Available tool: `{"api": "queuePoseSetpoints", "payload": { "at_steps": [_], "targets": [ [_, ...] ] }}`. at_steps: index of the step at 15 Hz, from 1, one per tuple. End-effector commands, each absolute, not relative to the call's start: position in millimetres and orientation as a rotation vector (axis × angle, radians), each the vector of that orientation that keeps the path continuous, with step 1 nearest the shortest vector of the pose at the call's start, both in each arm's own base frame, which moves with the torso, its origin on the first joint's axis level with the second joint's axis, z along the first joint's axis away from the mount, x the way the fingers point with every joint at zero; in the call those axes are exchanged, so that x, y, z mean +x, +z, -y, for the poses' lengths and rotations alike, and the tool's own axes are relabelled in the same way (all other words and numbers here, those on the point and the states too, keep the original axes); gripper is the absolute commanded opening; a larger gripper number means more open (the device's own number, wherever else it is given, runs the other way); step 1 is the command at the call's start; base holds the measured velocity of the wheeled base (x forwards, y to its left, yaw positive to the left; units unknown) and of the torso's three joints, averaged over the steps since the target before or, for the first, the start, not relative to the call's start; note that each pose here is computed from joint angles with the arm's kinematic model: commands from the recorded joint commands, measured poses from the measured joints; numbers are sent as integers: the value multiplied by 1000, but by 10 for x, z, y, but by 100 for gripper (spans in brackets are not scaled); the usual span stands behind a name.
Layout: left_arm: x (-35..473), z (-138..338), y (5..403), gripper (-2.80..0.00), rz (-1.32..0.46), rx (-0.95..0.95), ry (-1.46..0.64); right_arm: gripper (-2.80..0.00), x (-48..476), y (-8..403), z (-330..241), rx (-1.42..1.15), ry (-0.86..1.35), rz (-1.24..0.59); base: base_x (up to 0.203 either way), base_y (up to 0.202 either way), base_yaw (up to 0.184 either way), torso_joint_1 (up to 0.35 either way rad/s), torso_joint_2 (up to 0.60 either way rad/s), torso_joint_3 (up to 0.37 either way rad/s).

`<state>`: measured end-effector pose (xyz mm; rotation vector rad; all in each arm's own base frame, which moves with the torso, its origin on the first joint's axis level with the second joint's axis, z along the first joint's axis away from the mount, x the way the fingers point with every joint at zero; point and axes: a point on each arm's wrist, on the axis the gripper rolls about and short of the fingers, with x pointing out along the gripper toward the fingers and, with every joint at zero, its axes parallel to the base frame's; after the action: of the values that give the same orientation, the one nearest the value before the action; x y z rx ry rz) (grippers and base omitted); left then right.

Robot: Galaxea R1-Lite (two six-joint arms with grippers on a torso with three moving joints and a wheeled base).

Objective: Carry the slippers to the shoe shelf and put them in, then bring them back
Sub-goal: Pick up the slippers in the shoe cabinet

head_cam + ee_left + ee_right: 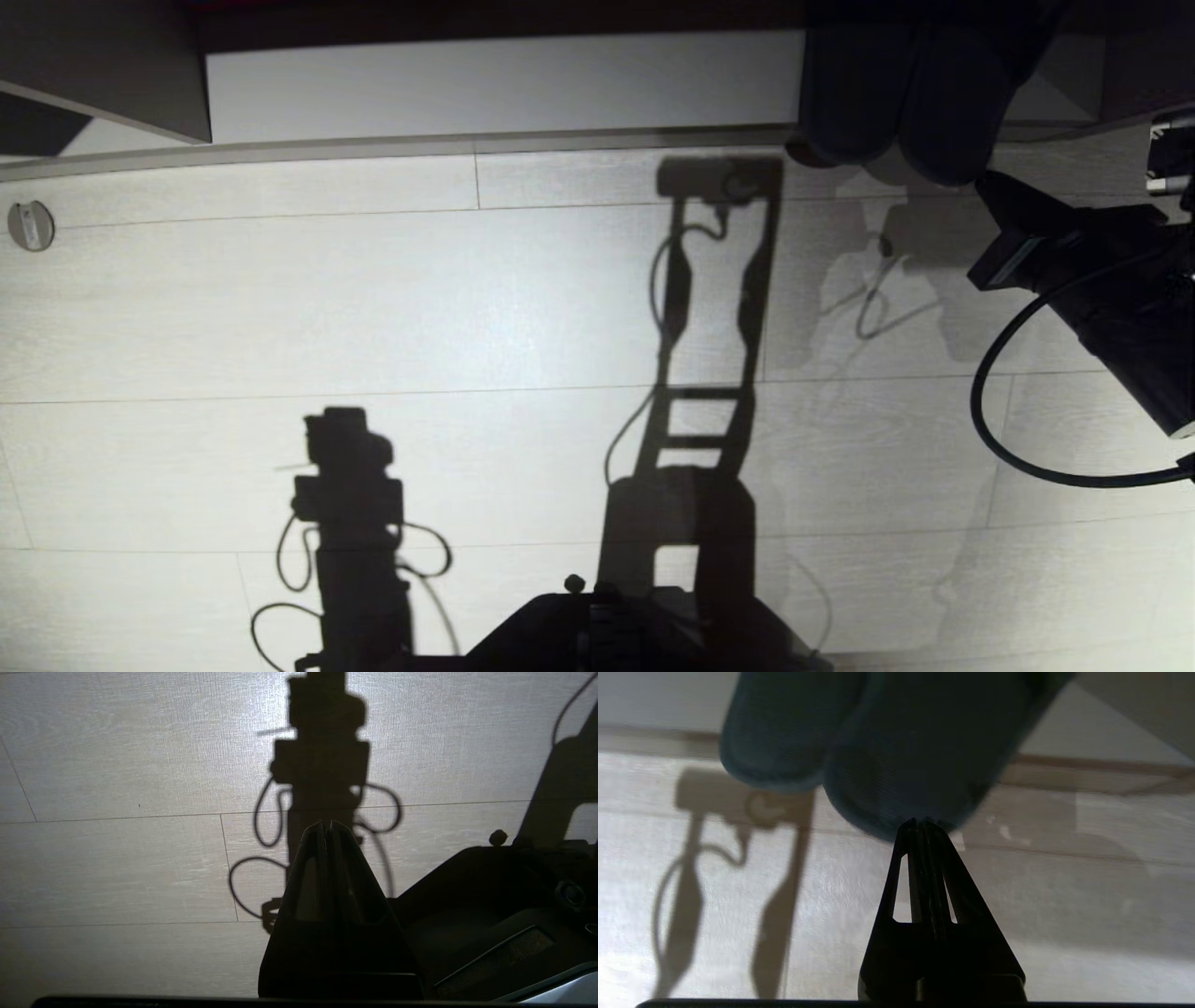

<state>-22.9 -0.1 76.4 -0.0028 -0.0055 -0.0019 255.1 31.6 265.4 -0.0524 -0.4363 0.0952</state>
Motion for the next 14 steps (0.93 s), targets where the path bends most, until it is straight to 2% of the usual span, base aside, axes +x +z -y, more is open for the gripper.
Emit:
{"api": "queuePoseSetpoints", "payload": {
  "at_steps": [1, 14],
  "targets": [
    [-229, 1, 764, -280, 6, -3, -2, -280, 2601, 2682, -371, -49, 112, 451, 0, 0, 0, 0, 0, 0],
    [-229, 1, 764, -280, 6, -3, 0, -280, 2779, 2992, -574, -17, 100, 543, 0, 0, 0, 0, 0, 0]
  ]
}}
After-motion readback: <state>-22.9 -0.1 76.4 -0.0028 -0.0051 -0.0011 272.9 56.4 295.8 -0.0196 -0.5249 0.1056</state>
